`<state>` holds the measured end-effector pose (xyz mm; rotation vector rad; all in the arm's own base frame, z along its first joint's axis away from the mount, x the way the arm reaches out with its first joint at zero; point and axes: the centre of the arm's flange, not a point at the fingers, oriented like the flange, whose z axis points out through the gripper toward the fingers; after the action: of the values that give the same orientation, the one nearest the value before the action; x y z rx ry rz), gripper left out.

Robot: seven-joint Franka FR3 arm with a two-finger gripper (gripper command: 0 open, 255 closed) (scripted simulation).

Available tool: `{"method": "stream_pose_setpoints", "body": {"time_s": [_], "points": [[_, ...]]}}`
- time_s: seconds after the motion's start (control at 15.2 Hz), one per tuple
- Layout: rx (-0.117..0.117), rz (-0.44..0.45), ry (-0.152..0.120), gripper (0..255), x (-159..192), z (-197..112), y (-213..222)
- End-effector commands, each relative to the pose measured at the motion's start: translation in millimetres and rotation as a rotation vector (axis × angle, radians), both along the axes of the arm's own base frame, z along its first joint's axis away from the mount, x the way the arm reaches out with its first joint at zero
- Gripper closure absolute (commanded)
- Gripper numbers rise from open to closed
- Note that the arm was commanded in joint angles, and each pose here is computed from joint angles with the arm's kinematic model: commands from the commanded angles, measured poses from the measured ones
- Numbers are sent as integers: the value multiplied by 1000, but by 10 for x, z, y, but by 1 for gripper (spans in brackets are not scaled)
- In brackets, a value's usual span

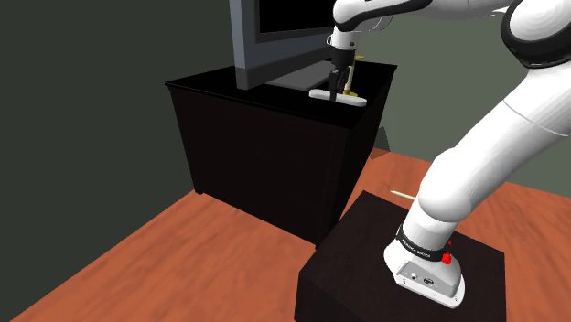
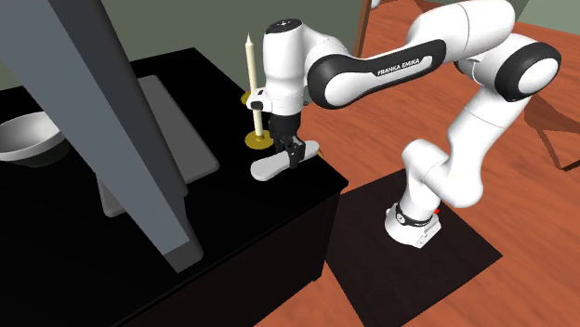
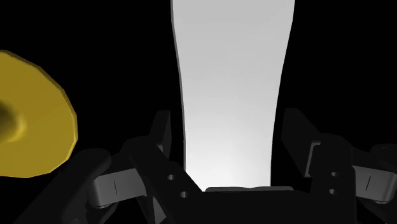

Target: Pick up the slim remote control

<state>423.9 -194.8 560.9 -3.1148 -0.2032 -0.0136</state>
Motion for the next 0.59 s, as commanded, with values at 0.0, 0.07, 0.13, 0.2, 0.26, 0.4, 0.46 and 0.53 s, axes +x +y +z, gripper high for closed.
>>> {"method": "stream_pose_setpoints", "body": {"time_s": [0.0,0.07,0.13,0.2,0.26,0.4,0.46,0.53], "points": [[0,0,0,255,-1,112,8],[0,0,0,255,-1,164,8],[0,0,0,255,-1,217,8],[0,0,0,255,-1,270,8],[0,0,0,255,-1,323,8],[0,0,0,255,-1,428,8],[0,0,0,255,-1,481,8],[0,0,0,255,-1,534,8]]}}
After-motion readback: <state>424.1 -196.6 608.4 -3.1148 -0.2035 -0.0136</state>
